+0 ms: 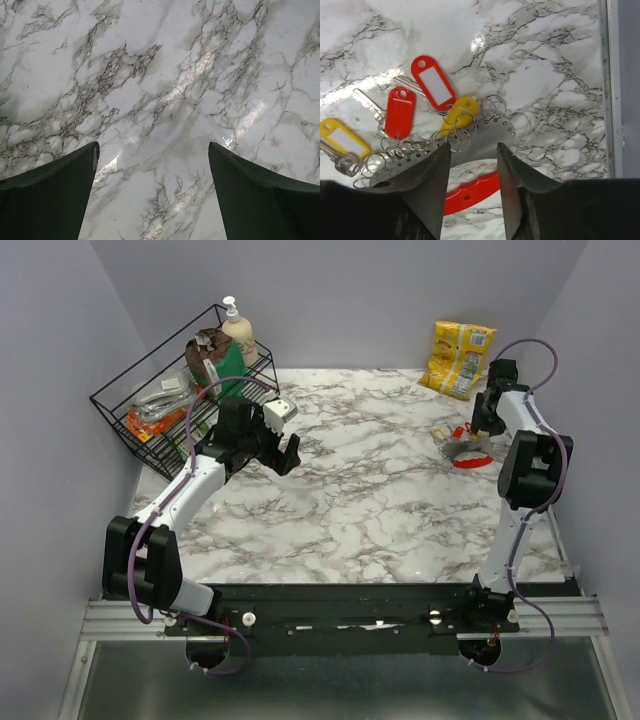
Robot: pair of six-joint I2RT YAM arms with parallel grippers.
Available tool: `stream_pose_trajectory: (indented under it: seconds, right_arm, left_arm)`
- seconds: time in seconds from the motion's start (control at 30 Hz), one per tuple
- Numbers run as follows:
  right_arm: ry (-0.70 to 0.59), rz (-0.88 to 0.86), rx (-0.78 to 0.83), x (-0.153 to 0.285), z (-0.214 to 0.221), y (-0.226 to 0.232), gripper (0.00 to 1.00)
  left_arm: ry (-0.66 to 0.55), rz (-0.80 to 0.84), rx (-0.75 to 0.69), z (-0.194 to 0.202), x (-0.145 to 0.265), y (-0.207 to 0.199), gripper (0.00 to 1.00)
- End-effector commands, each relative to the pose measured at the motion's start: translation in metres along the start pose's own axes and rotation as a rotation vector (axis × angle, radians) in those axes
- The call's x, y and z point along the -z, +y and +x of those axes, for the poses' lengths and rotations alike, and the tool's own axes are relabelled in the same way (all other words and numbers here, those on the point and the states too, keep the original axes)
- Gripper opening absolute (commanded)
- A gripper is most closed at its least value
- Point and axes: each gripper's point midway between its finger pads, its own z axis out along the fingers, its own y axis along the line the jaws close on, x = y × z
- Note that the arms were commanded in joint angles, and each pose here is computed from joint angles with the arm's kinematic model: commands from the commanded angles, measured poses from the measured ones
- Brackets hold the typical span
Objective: Remove the keys from the keyring
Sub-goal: Move the keyring to the center of the board.
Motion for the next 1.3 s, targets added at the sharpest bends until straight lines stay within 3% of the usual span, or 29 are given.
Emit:
stream_pose_trajectory:
  seconds: [0.0,0.47,0.73,1.0,1.27]
  right_arm:
    - [0.043,0.022,-0.005,-0.008,0.005,-0.003,0.47]
    - [0.067,0.024,0.009,-0.018,0.007,-0.002,0.47]
    - [0.069,0.023,0.013,-0.019,0.006,-0.002,0.40]
    - [0.100,0.007,0.042,-0.019,0.007,0.000,0.45]
    - [0.153,-0.012,0.079,-0.020,0.010,0.002,0.43]
  left_arm:
    - [-0.008,0.029,0.004,0.000,-0.002,-0.006,0.99]
    - [-0.004,0.037,0.011,0.003,-0.005,-0.007,0.99]
    - [0.001,0.045,0.017,0.005,-0.006,-0.007,0.99]
    - [0.002,0.043,0.017,0.004,-0.006,-0.008,0.99]
    - [-0.003,0.038,0.015,0.002,-0.004,-0.007,0.99]
